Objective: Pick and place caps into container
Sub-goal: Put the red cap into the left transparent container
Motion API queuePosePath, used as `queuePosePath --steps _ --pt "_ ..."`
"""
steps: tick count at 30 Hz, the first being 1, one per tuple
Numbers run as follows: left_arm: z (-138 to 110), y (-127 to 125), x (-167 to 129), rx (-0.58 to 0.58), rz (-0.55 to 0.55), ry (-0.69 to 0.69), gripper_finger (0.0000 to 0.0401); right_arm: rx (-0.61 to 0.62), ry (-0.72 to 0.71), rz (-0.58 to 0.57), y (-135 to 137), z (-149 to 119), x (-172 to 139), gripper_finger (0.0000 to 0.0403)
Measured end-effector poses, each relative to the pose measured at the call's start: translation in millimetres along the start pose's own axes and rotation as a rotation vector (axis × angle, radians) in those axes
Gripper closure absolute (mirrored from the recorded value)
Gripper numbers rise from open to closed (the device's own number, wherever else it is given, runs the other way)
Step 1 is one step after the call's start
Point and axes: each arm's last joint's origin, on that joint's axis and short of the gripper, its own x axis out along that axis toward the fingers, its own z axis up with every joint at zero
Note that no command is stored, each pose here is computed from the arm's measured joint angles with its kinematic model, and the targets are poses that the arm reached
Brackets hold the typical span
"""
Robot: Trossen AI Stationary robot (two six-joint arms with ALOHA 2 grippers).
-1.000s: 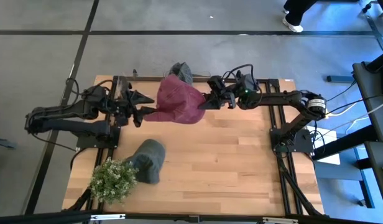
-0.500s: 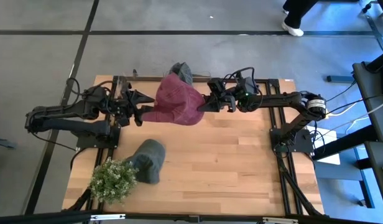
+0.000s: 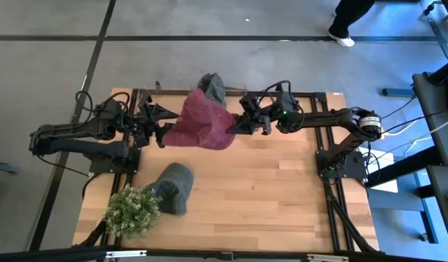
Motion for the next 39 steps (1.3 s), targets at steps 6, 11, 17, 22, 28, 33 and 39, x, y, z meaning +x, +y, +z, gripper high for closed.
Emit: queuePosePath --steps 6,11,17,22,28,33,39 --pt "0 0 0 -0.042 -0.001 -0.001 0.0203 0.011 0.010 -0.003 0 -2 2 0.0386" --pt "3 -1 0 -0.046 -0.007 -0.021 0.0203 0.026 -0.003 -0.019 -1 -2 2 0.0386" --pt "12 -2 -2 -0.044 -0.015 -0.078 0.0203 0.089 -0.036 -0.016 0 -1 2 0.0386" --pt "16 -3 -3 -0.039 -0.025 -0.105 0.0203 0.086 -0.039 -0.011 0 -1 2 0.0386" --pt "16 -5 -2 -0.041 -0.035 -0.102 0.0203 0.084 -0.040 -0.012 0 -1 2 0.0386" --pt "15 -7 -2 -0.117 -0.059 -0.090 0.0203 0.080 -0.043 -0.013 0 -1 2 0.0386" --pt "15 -7 -3 -0.119 -0.060 -0.084 0.0237 0.078 -0.038 -0.022 -1 -1 2 0.0386"
